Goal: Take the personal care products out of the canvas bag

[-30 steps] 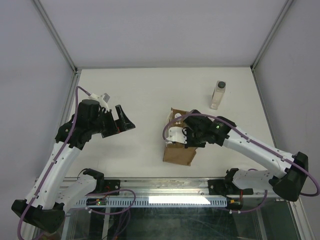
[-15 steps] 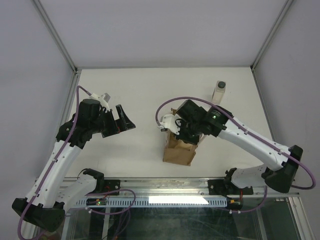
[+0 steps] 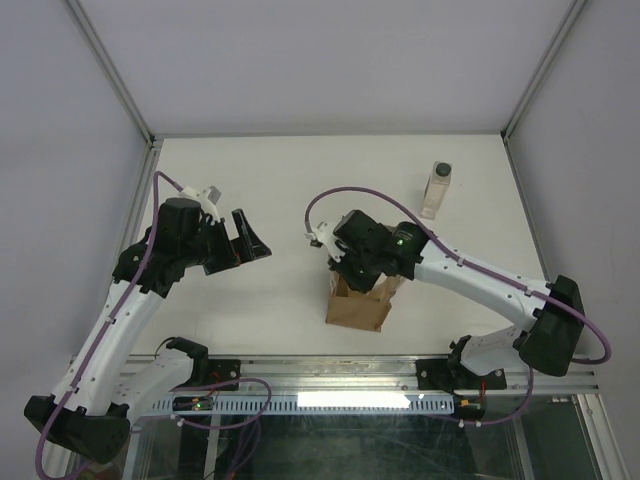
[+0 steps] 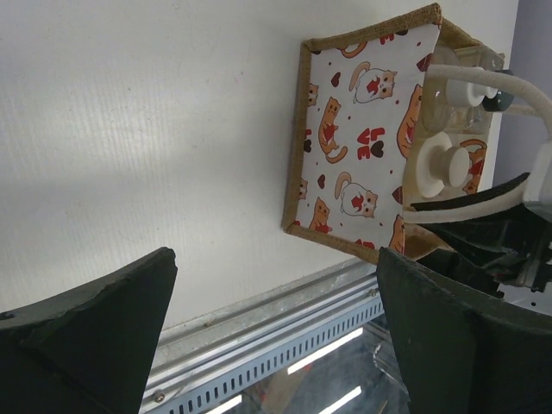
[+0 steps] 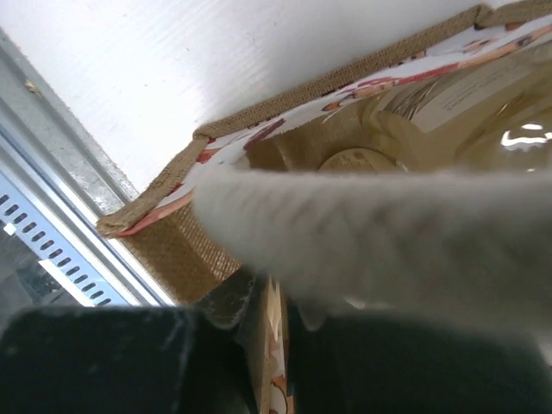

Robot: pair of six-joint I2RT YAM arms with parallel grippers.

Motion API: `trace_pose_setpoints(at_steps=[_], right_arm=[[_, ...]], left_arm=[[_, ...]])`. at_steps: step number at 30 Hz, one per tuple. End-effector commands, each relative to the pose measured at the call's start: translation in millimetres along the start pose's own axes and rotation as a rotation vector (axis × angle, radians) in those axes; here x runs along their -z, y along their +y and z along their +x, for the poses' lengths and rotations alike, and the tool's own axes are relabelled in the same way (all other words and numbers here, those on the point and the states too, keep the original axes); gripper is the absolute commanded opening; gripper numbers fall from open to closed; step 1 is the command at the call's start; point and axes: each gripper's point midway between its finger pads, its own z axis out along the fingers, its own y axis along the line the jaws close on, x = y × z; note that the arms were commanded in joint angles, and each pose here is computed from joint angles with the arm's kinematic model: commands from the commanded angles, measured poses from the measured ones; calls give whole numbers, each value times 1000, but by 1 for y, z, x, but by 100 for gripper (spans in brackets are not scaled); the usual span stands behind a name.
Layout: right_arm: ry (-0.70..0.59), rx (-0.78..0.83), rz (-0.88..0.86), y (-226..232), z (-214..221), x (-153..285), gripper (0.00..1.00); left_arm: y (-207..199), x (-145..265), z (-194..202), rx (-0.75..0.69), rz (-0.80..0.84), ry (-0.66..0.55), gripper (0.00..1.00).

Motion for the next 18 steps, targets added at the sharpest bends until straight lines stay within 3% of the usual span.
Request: trace_pose_setpoints(at_steps=[1,6,12,18], right_arm=[[-21,-55,53,-5,4,-13,15],[4,-39,38,-2,15,-13,26],[-2,-39,20,3,19,-20,29],[-44,-73,41,3,10,-22,19]], left_arm=[[-9,4,-8,-17,41,-49,99],[-7,4,-7,-20,37,-46,99],[-6,2,-7,-21,33,-42,99],[-8,4,-8,-28,37,-47,99]])
